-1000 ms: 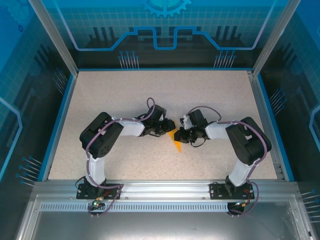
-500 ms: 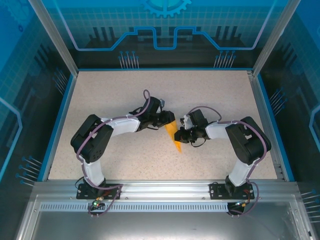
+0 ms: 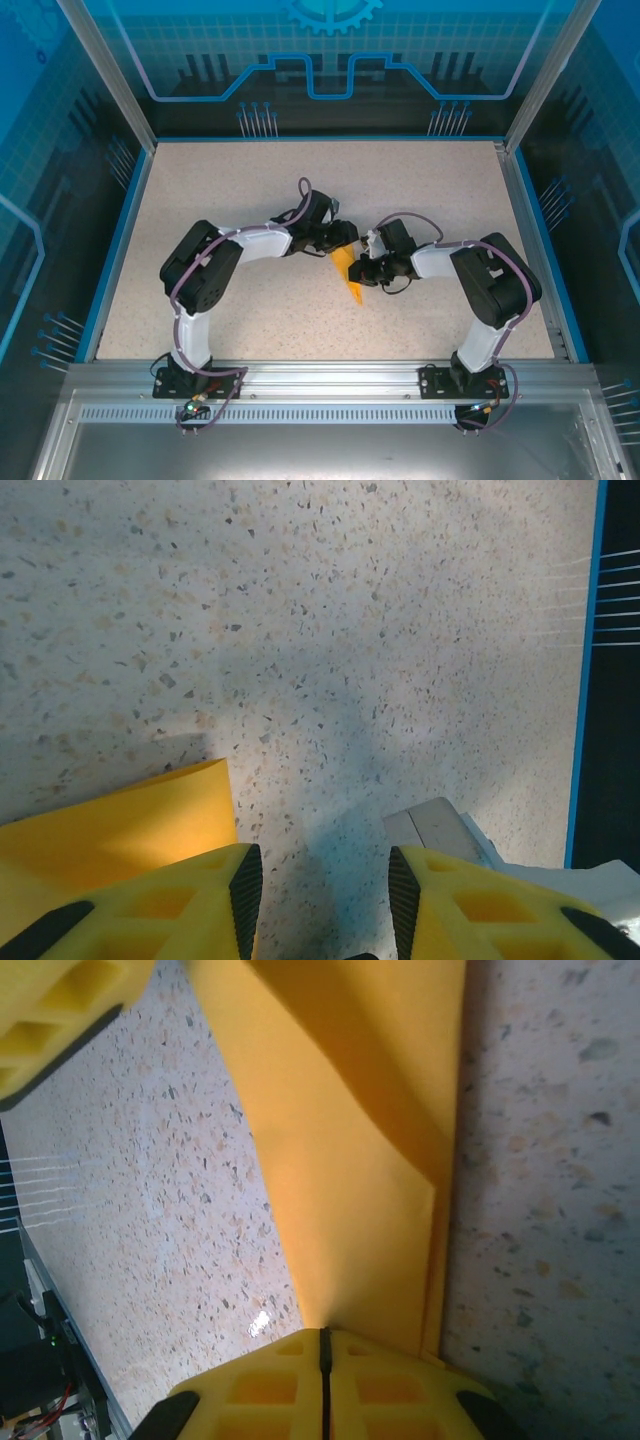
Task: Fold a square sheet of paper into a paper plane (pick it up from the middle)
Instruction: Fold the wing for the fifth time at the center of the table.
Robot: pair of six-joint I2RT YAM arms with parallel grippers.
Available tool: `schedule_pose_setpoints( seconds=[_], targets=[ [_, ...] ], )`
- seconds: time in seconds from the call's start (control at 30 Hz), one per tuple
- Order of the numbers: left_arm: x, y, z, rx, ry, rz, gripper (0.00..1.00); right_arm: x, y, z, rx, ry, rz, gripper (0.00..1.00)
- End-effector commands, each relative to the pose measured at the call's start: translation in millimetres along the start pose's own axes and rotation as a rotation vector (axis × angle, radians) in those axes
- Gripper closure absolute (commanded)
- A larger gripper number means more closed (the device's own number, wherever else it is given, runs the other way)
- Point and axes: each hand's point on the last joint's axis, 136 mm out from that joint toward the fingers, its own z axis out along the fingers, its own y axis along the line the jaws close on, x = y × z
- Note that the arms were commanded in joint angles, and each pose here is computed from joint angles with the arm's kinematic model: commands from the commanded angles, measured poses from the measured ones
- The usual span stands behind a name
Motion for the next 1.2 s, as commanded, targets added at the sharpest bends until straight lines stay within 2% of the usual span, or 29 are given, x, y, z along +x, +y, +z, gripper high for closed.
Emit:
schedule_pose_setpoints(
  seconds=[0.0, 0.37, 0.53, 0.8, 1.0, 1.17],
  targets=[
    [7.4, 17.0, 7.1, -0.089, 0.032, -0.027, 0.59, 24.3, -38.6, 9.0, 0.112, 0.059, 0.079, 0.93],
    [10.3, 77.0, 8.3, -0.3, 0.019, -0.079, 0.63, 29.9, -43.4, 8.8, 0.124, 0.069, 0.083, 0.93],
    [0.7, 78.7, 8.0, -0.266, -0.003, -0.062, 0.63, 33.4, -45.4, 9.0, 0.126, 0.076, 0.086, 0.93],
    [-21.0, 100.2, -2.9, -0.282, -0.038, -0.052, 0.62, 38.4, -49.4, 8.9, 0.136, 0.086, 0.086, 0.93],
    [-29.5, 95.1, -4.8, -0.244, -0.033, -0.026, 0.62, 38.3, -44.5, 11.0, 0.11, 0.097, 0.086, 0.93],
    [-45.0, 70.0, -23.5, -0.219, -0.066, 0.023, 0.61, 35.6, -38.6, 11.5, 0.108, 0.099, 0.072, 0.94]
  ],
)
